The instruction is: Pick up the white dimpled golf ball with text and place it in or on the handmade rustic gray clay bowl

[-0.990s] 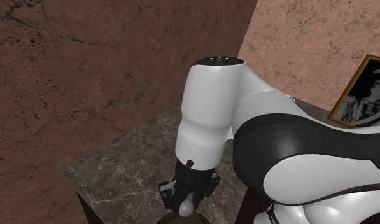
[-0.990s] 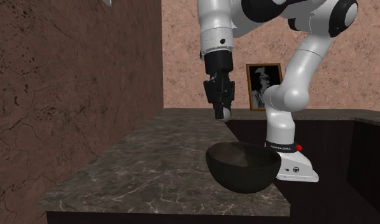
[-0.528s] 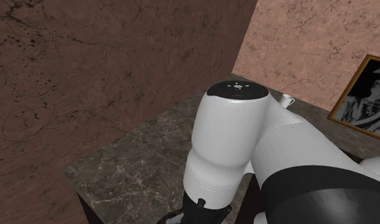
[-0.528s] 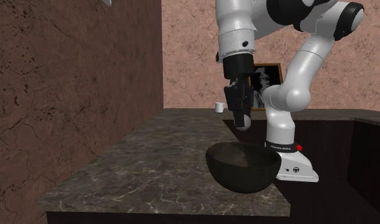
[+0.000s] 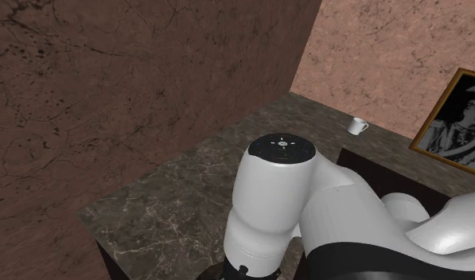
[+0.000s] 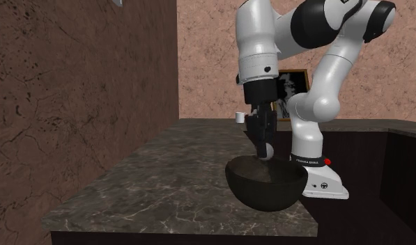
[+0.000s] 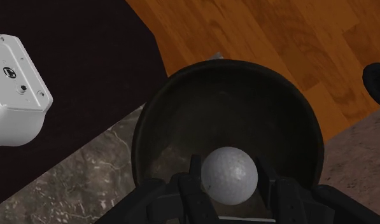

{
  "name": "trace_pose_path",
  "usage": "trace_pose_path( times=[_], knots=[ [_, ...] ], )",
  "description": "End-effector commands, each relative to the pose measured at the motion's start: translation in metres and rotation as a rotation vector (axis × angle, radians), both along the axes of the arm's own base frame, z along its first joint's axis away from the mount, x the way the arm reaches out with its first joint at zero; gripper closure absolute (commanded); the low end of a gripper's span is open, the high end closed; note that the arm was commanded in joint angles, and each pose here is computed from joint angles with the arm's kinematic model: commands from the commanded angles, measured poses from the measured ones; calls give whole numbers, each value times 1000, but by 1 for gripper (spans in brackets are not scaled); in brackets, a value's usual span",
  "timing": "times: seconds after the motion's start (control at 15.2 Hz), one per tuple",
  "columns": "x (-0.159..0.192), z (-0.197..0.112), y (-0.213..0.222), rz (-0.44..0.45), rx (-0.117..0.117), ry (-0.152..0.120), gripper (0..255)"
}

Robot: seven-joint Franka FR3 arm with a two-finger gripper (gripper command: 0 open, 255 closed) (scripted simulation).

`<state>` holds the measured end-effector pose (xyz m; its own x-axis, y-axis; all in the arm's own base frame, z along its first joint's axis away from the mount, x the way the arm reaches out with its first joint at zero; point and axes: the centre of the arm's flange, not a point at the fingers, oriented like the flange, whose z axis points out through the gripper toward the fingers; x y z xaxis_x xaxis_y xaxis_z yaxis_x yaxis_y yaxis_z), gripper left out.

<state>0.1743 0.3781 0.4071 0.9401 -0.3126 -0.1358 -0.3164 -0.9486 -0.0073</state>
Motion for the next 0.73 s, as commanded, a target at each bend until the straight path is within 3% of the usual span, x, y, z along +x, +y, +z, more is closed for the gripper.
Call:
trace_pose_path(
  times=[0.0,0.59,0.66],
  knots=[
    [0,-10,0,0,0,0,255],
    [0,-16,0,0,0,0,255],
    [0,-16,0,0,0,0,0]
  ],
)
